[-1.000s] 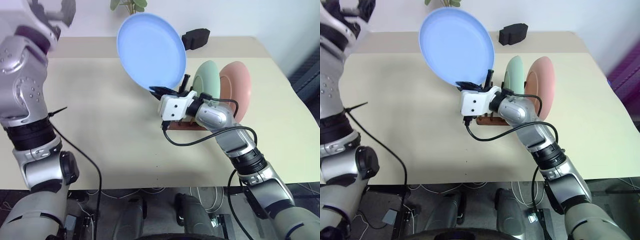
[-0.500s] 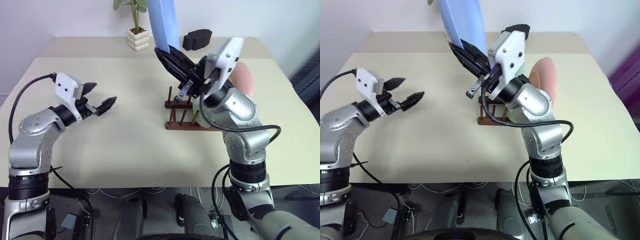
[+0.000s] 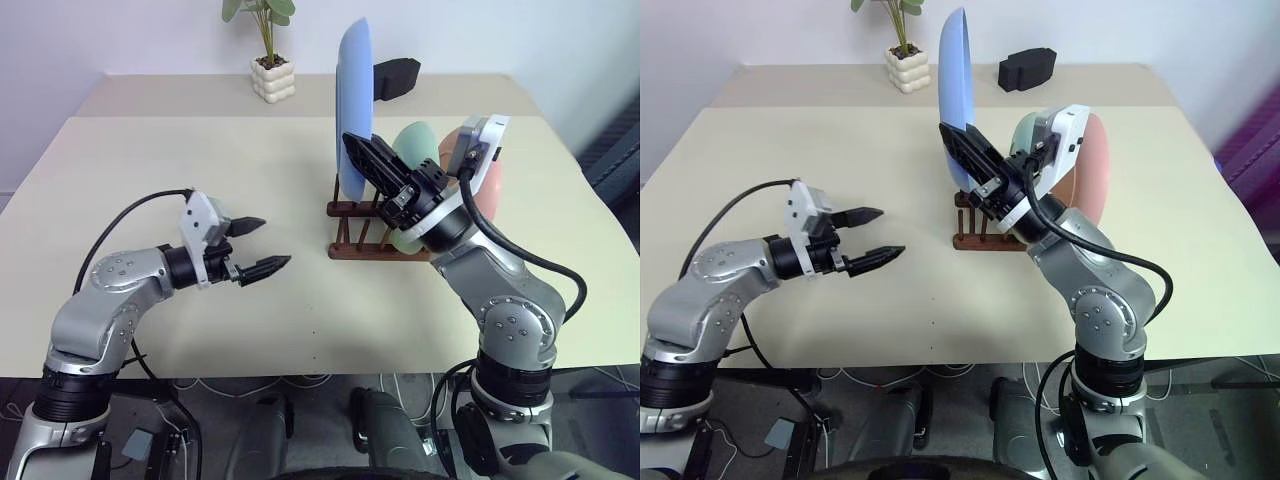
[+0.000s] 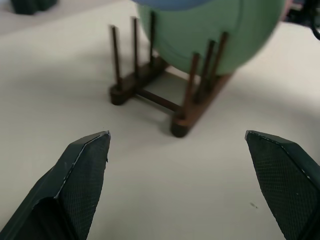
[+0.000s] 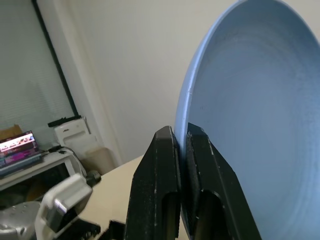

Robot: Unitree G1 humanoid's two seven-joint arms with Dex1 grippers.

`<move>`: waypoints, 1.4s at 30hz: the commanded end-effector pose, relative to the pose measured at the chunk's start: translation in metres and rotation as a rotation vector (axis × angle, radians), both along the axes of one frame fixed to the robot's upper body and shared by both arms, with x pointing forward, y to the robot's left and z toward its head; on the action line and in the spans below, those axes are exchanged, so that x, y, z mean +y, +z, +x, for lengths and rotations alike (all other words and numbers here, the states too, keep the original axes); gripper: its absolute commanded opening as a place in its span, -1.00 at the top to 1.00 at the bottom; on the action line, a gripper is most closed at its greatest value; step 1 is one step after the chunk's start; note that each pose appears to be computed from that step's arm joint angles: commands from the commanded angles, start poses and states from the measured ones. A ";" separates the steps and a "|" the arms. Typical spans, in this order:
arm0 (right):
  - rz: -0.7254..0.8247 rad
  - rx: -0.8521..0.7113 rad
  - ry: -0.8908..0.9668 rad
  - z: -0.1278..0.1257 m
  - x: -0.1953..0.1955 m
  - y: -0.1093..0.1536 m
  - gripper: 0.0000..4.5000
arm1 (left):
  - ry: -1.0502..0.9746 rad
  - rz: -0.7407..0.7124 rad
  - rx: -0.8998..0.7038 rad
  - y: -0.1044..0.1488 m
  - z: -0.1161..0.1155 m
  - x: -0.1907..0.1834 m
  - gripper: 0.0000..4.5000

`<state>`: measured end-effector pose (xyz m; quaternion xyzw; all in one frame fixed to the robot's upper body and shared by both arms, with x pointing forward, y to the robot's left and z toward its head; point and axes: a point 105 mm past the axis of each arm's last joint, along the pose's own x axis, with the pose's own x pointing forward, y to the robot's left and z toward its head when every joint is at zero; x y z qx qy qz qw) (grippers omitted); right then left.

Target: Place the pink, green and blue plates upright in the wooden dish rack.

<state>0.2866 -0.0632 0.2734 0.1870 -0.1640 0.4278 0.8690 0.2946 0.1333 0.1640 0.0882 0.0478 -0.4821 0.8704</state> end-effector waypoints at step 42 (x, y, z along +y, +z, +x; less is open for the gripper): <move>0.075 0.261 -0.012 0.016 -0.017 -0.029 -0.91 | -0.071 0.003 -0.093 0.008 -0.007 -0.024 -1.00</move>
